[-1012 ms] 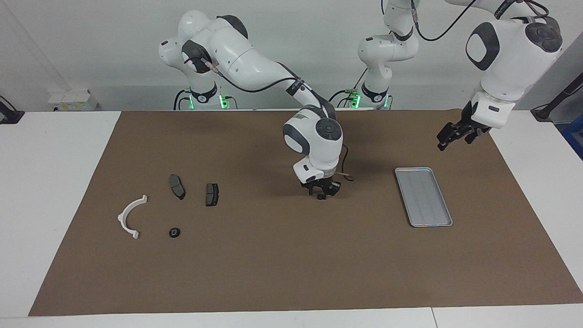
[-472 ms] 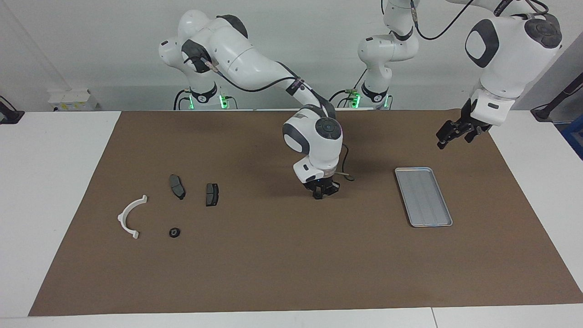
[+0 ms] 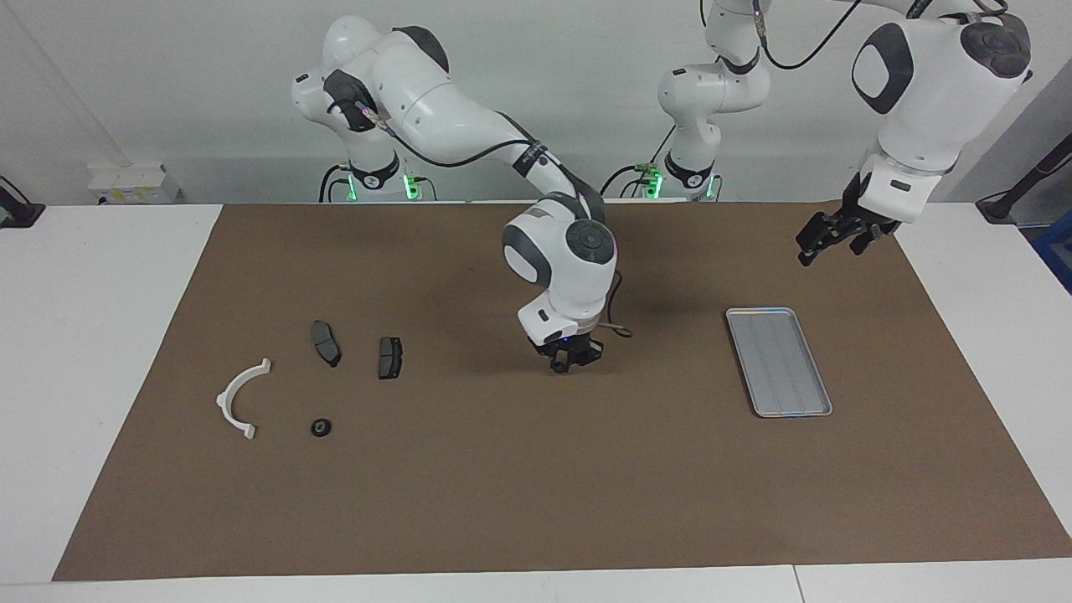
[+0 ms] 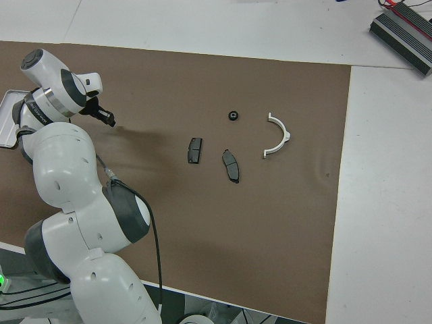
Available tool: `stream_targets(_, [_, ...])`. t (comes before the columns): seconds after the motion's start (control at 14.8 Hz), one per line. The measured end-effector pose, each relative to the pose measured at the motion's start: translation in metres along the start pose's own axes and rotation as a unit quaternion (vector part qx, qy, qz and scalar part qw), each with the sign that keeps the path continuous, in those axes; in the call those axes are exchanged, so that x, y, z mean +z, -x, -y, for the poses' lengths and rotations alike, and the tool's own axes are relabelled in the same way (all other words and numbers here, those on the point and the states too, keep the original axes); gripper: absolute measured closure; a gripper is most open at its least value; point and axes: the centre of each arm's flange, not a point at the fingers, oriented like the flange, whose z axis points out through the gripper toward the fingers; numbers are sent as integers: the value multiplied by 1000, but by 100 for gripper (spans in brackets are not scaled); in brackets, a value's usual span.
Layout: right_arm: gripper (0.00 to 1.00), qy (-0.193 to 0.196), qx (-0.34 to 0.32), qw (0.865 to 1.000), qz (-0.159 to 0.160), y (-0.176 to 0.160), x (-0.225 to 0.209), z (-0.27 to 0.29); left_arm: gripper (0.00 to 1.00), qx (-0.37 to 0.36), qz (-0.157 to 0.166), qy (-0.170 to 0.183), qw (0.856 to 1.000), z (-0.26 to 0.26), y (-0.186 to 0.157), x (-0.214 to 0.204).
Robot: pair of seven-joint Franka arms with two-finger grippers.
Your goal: Place bearing gear from tray to pile
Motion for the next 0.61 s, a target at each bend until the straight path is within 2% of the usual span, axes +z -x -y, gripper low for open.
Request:
stream_targets(0.2, [76,3,-69,998,0,-45,-10,-81,0,1,0,0,1000,-1,0,0])
stream_targets(0.34, [76,1,-104,995,0,-66,9,-121,0,2,0,0,1000,-1,1,0])
stream_targets(0.61, [76,-17,-156,987,-24,-85,69,-182,0,3,0,0,1000,-2,1,0])
